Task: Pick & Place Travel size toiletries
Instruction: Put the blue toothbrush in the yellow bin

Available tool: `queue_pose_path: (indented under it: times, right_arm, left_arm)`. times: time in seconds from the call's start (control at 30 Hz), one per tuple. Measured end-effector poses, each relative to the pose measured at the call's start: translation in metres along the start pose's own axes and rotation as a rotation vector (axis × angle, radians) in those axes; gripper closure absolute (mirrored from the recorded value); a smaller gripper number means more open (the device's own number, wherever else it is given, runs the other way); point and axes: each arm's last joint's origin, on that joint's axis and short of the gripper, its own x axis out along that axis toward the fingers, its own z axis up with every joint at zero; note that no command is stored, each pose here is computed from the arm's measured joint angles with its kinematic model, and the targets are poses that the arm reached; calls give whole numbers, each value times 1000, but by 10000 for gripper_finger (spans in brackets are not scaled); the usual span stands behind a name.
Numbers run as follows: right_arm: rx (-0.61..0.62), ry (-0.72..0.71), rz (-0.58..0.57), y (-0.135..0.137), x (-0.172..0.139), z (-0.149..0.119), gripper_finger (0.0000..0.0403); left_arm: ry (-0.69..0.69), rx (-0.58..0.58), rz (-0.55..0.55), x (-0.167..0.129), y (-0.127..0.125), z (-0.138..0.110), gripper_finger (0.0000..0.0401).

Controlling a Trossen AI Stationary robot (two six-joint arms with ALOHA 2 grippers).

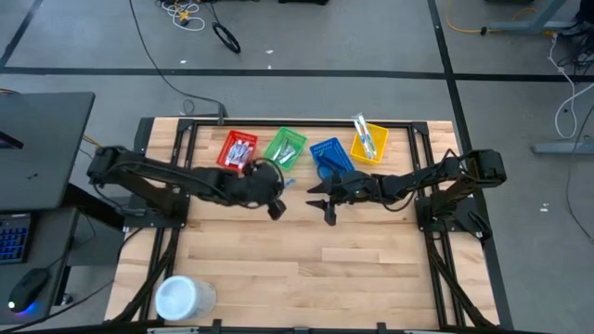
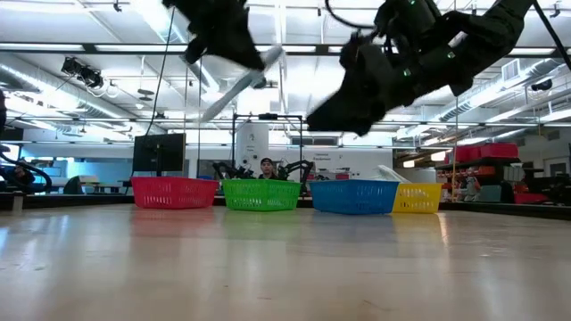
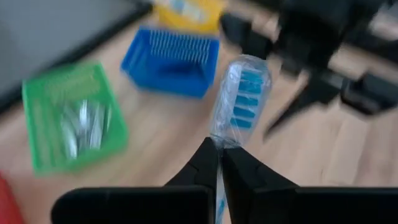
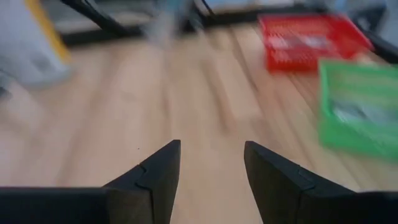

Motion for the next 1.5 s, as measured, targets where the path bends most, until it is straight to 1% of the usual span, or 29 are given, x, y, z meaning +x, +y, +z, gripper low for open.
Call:
queue_pose_path:
  times: [0.07,0.17,0.3,0.4,0.57,0.7,0.8,0.9,1.0,1.1,1.2,1.23,1.27,1.5]
  right_arm:
    - [1,-76,50,3,0,8,215]
    - [42,-213,113,8,-3,21,215]
    - [105,-390,160,12,-8,38,215]
    - [108,-457,171,13,-11,43,215]
    - [59,-540,170,13,-15,50,215]
    - [57,-565,173,14,-14,60,215]
    - [47,-533,165,15,-11,67,216]
    - [28,-536,158,16,-10,76,227]
    - [18,-536,155,17,-9,79,260]
    - [12,-536,147,17,-9,80,310]
    - [26,-531,97,15,-9,79,364]
    - [27,-529,79,15,-8,79,376]
    - [30,-526,65,14,-8,79,381]
    - [27,-529,61,14,-8,79,381]
  left_arm:
    - [-65,23,-41,-5,1,10,391]
    - [-149,71,-135,-7,-2,23,382]
    - [-233,149,-254,-9,-6,35,370]
    - [-272,174,-281,-9,-5,40,377]
    - [-319,178,-291,-7,-2,47,384]
    - [-333,179,-304,-6,0,50,375]
    - [-349,180,-304,-6,1,52,375]
    - [-359,203,-302,-7,0,53,379]
    - [-355,210,-300,-6,1,52,379]
    - [-358,227,-297,-6,1,52,375]
    - [-362,256,-288,-6,1,52,376]
    - [-361,260,-288,-6,1,52,376]
    - [-358,263,-289,-6,1,52,377]
    - [-361,263,-287,-8,1,52,367]
